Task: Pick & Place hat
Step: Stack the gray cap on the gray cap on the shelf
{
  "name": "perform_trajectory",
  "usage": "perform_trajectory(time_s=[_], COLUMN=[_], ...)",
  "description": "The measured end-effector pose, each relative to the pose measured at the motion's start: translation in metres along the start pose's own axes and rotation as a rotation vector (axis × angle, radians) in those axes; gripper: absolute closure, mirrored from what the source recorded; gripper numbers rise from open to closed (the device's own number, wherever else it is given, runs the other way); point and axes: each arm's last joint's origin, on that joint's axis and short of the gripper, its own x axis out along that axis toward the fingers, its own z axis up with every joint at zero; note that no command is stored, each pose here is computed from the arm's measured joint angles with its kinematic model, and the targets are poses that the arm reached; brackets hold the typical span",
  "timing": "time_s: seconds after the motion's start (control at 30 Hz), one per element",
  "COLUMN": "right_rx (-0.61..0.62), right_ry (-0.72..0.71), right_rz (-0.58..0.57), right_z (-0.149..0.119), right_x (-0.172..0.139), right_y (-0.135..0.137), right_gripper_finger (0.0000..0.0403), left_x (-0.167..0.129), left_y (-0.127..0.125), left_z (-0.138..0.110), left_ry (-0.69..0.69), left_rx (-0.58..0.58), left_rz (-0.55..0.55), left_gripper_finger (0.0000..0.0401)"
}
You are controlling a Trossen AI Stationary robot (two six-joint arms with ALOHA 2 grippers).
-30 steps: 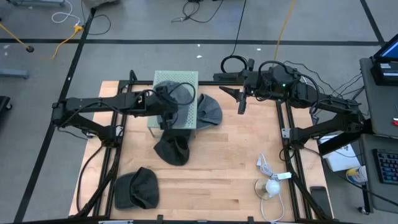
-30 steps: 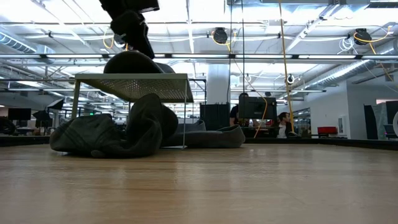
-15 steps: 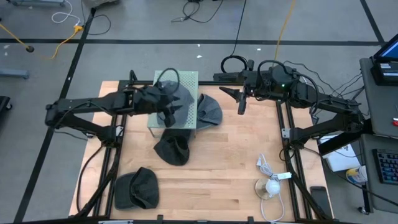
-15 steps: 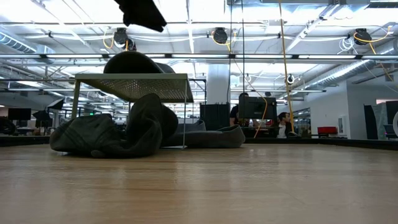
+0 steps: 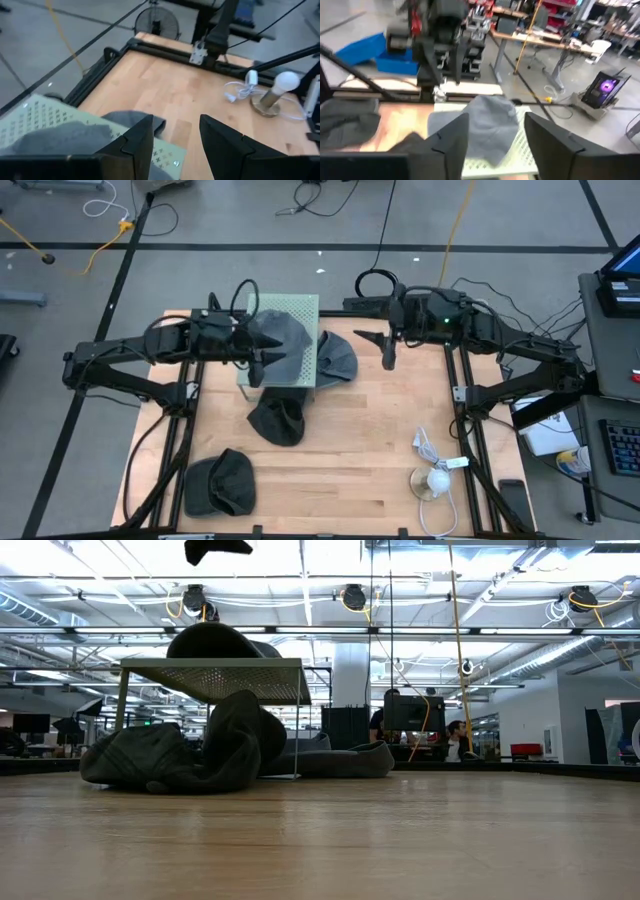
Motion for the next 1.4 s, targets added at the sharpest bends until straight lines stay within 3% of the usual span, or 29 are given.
perform_trajectory(time_s=[0.23,0.4,0.6,0.8,0.93,1.1,1.4], right_rx=[-0.060,-0.151,-0.216,-0.248,-0.253,-0.252,-0.312], right_ry=[0.129,0.226,0.393,0.546,0.575,0.583,0.509], right_rz=[0.006,-0.009,0.044,0.080,0.088,0.091,0.061], right_z=[-0.014,-0.026,-0.051,-0.089,-0.112,-0.140,-0.192], right_x=[0.017,0.035,0.060,0.081,0.087,0.091,0.094], right_y=[0.011,0.025,0.042,0.051,0.056,0.061,0.068], right_gripper_finger=[0.0124,0.0092,0.0091,0.0091,0.0092,0.0092,0.0092], left_x=[-0.020,-0.035,-0.053,-0.051,-0.053,-0.054,-0.056], left_y=[-0.002,-0.001,-0.001,0.004,0.008,0.012,0.014], left_z=[0.011,0.013,0.015,-0.019,-0.040,-0.061,-0.072], left_ry=[-0.120,-0.163,-0.223,-0.272,-0.368,-0.375,-0.356], left_rx=[0.021,0.017,0.028,-0.003,-0.045,-0.084,-0.104], left_rz=[-0.075,-0.103,-0.144,-0.178,-0.176,-0.149,-0.150], left_gripper_finger=[0.0238,0.0238,0.0238,0.0238,0.0238,0.0238,0.0238])
